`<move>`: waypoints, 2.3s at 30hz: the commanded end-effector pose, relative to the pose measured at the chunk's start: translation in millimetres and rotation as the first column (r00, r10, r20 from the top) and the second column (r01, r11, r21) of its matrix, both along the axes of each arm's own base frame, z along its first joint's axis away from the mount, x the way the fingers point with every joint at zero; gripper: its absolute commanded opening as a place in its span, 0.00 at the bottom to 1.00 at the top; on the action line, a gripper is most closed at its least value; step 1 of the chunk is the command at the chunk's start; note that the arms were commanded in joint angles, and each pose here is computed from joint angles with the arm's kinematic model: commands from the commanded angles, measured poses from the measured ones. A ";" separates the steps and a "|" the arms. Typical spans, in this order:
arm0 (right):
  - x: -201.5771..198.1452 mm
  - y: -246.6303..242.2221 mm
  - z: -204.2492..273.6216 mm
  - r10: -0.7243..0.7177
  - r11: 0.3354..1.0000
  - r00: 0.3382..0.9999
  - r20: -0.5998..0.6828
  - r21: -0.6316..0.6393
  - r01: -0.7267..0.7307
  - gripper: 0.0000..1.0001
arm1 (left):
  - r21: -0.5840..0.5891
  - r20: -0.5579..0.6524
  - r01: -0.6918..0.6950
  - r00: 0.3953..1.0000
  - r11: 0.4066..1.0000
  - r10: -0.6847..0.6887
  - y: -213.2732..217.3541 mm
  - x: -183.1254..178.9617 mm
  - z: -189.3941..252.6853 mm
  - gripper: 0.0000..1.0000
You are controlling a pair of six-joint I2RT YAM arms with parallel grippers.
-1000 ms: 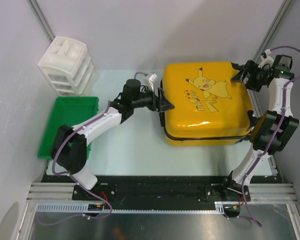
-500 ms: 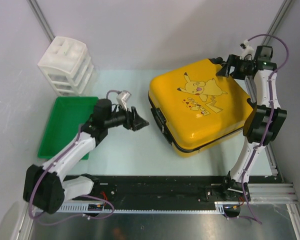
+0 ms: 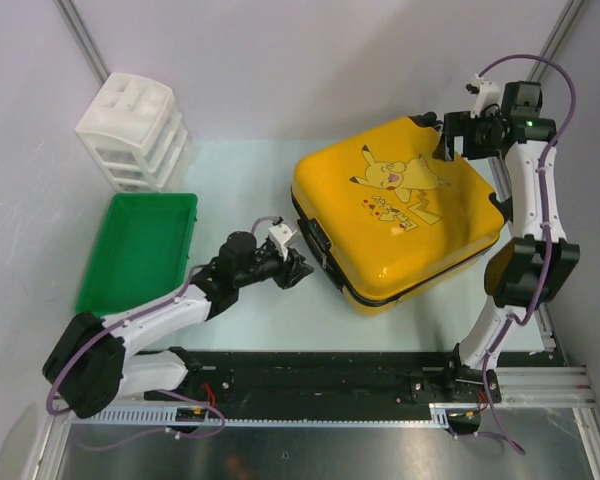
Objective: Open, take out, and arrange the luggage
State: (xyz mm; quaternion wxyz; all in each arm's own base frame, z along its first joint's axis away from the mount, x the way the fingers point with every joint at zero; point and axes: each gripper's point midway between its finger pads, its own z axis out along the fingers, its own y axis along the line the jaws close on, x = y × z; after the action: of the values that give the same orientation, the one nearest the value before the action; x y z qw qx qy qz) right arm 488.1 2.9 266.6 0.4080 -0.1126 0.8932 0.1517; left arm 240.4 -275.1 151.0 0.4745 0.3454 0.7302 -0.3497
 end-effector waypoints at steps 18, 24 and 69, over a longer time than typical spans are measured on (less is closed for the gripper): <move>-147.3 -83.3 13.7 -0.356 0.908 0.934 0.028 -0.226 0.352 0.99 | -0.010 0.094 -0.112 0.989 0.994 0.112 -66.7 15.2 5.1 0.50; -166.3 -87.9 -12.3 -0.392 0.907 0.919 -0.049 -0.191 0.376 0.99 | 0.036 0.089 -0.201 0.976 0.979 0.197 -65.6 34.4 -11.2 0.43; -154.6 -142.9 -83.6 -0.424 0.892 0.888 -0.178 -0.251 0.376 0.88 | -0.007 0.226 -0.152 0.962 0.988 0.150 -58.4 45.2 2.7 0.34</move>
State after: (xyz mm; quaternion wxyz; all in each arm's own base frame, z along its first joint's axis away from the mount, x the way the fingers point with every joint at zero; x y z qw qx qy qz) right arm 365.0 -125.5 244.5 0.4289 0.0407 0.9024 0.0059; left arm 266.3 -319.3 117.0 0.5233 0.3507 0.7297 -0.2660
